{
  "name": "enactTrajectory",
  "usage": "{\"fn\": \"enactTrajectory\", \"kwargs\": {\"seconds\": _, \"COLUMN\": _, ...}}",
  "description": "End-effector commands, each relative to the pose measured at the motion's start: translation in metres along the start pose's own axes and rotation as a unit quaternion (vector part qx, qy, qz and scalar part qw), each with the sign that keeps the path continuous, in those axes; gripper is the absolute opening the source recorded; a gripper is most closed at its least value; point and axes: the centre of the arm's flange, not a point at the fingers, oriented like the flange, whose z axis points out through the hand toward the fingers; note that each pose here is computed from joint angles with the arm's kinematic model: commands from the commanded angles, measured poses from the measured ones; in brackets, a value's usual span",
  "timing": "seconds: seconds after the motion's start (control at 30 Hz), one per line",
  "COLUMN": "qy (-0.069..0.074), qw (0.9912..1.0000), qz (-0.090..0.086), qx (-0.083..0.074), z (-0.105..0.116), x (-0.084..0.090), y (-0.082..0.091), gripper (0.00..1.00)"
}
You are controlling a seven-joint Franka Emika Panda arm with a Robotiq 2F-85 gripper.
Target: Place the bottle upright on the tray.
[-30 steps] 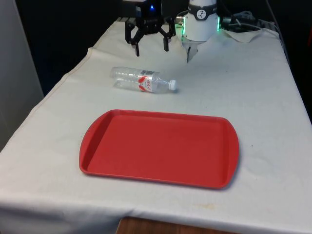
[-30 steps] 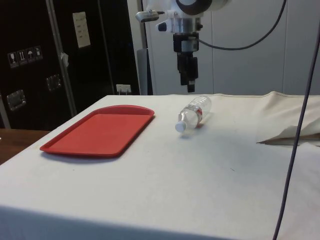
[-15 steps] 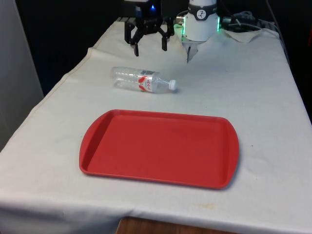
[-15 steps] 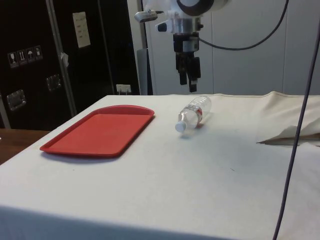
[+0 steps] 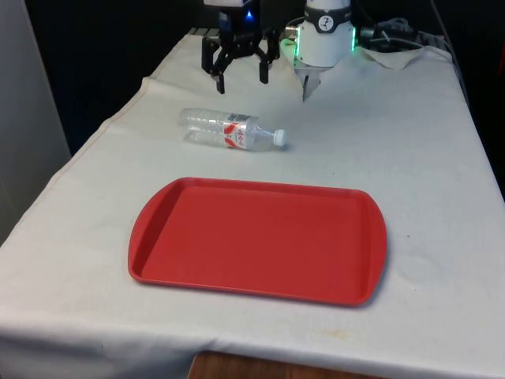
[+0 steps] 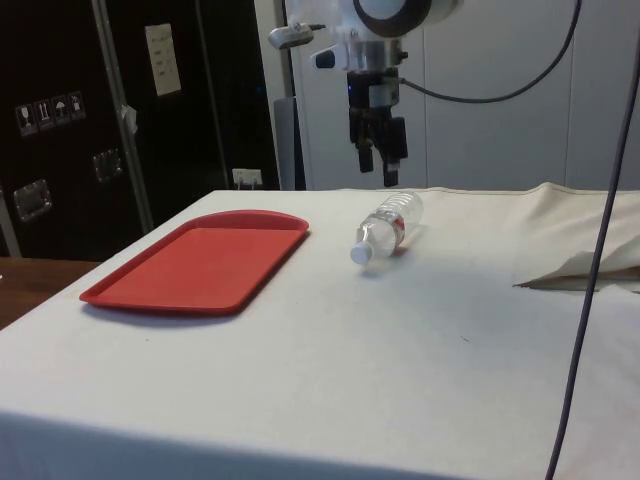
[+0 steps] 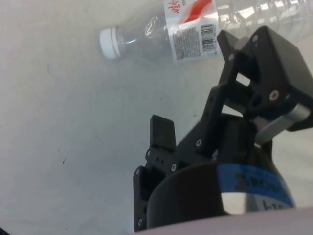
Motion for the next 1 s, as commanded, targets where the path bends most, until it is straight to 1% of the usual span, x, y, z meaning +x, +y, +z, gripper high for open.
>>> {"fn": "enactTrajectory", "kwargs": {"seconds": 0.0, "qy": -0.002, "qw": 0.99994, "qz": -0.009, "qx": -0.006, "z": 0.0021, "x": 0.0006, "y": 0.0008, "gripper": 1.00}}
{"fn": "enactTrajectory", "kwargs": {"seconds": 0.1, "qy": -0.004, "qw": 0.99978, "qz": -0.020, "qx": -0.006, "z": 0.0032, "x": 0.0004, "y": 0.0014, "gripper": 1.00}}
{"fn": "enactTrajectory", "kwargs": {"seconds": 0.13, "qy": -0.005, "qw": 0.99962, "qz": -0.027, "qx": -0.006, "z": 0.0041, "x": 0.0003, "y": 0.0013, "gripper": 1.00}}
{"fn": "enactTrajectory", "kwargs": {"seconds": 0.2, "qy": -0.005, "qw": 0.99939, "qz": -0.034, "qx": -0.006, "z": 0.0044, "x": 0.0003, "y": 0.0013, "gripper": 1.00}}
{"fn": "enactTrajectory", "kwargs": {"seconds": 0.23, "qy": -0.003, "qw": 0.99957, "qz": -0.029, "qx": 0.001, "z": 0.0031, "x": -0.0002, "y": -0.0001, "gripper": 1.00}}
{"fn": "enactTrajectory", "kwargs": {"seconds": 0.27, "qy": -0.003, "qw": 0.99947, "qz": -0.033, "qx": 0.000, "z": 0.0034, "x": -0.0002, "y": 0.0000, "gripper": 1.00}}
{"fn": "enactTrajectory", "kwargs": {"seconds": 0.3, "qy": -0.006, "qw": 0.99913, "qz": -0.041, "qx": -0.006, "z": 0.0053, "x": 0.0002, "y": 0.0012, "gripper": 1.00}}
{"fn": "enactTrajectory", "kwargs": {"seconds": 0.37, "qy": -0.008, "qw": 0.99866, "qz": -0.051, "qx": -0.006, "z": 0.0063, "x": 0.0002, "y": 0.0013, "gripper": 1.00}}
{"fn": "enactTrajectory", "kwargs": {"seconds": 0.53, "qy": -0.011, "qw": 0.99757, "qz": -0.068, "qx": -0.007, "z": 0.0079, "x": 0.0000, "y": 0.0008, "gripper": 1.00}}
{"fn": "enactTrajectory", "kwargs": {"seconds": 0.57, "qy": -0.010, "qw": 0.99786, "qz": -0.065, "qx": -0.001, "z": 0.0065, "x": -0.0002, "y": -0.0002, "gripper": 1.00}}
{"fn": "enactTrajectory", "kwargs": {"seconds": 0.6, "qy": -0.012, "qw": 0.99732, "qz": -0.072, "qx": -0.007, "z": 0.0079, "x": 0.0000, "y": 0.0008, "gripper": 1.00}}
{"fn": "enactTrajectory", "kwargs": {"seconds": 0.63, "qy": -0.012, "qw": 0.99706, "qz": -0.075, "qx": -0.007, "z": 0.0083, "x": 0.0000, "y": 0.0008, "gripper": 1.00}}
{"fn": "enactTrajectory", "kwargs": {"seconds": 0.67, "qy": -0.013, "qw": 0.99646, "qz": -0.083, "qx": -0.007, "z": 0.0090, "x": 0.0000, "y": 0.0007, "gripper": 1.00}}
{"fn": "enactTrajectory", "kwargs": {"seconds": 0.8, "qy": -0.014, "qw": 0.99524, "qz": -0.096, "qx": -0.006, "z": 0.0101, "x": 0.0003, "y": 0.0005, "gripper": 1.00}}
{"fn": "enactTrajectory", "kwargs": {"seconds": 0.83, "qy": -0.012, "qw": 0.99558, "qz": -0.093, "qx": 0.000, "z": 0.0089, "x": -0.0005, "y": -0.0004, "gripper": 1.00}}
{"fn": "enactTrajectory", "kwargs": {"seconds": 0.87, "qy": -0.014, "qw": 0.99494, "qz": -0.099, "qx": -0.006, "z": 0.0105, "x": 0.0003, "y": 0.0006, "gripper": 1.00}}
{"fn": "enactTrajectory", "kwargs": {"seconds": 0.9, "qy": -0.014, "qw": 0.99425, "qz": -0.106, "qx": -0.006, "z": 0.0111, "x": 0.0007, "y": 0.0004, "gripper": 1.00}}
{"fn": "enactTrajectory", "kwargs": {"seconds": 0.97, "qy": -0.014, "qw": 0.99346, "qz": -0.113, "qx": -0.006, "z": 0.0115, "x": 0.0012, "y": 0.0005, "gripper": 1.00}}
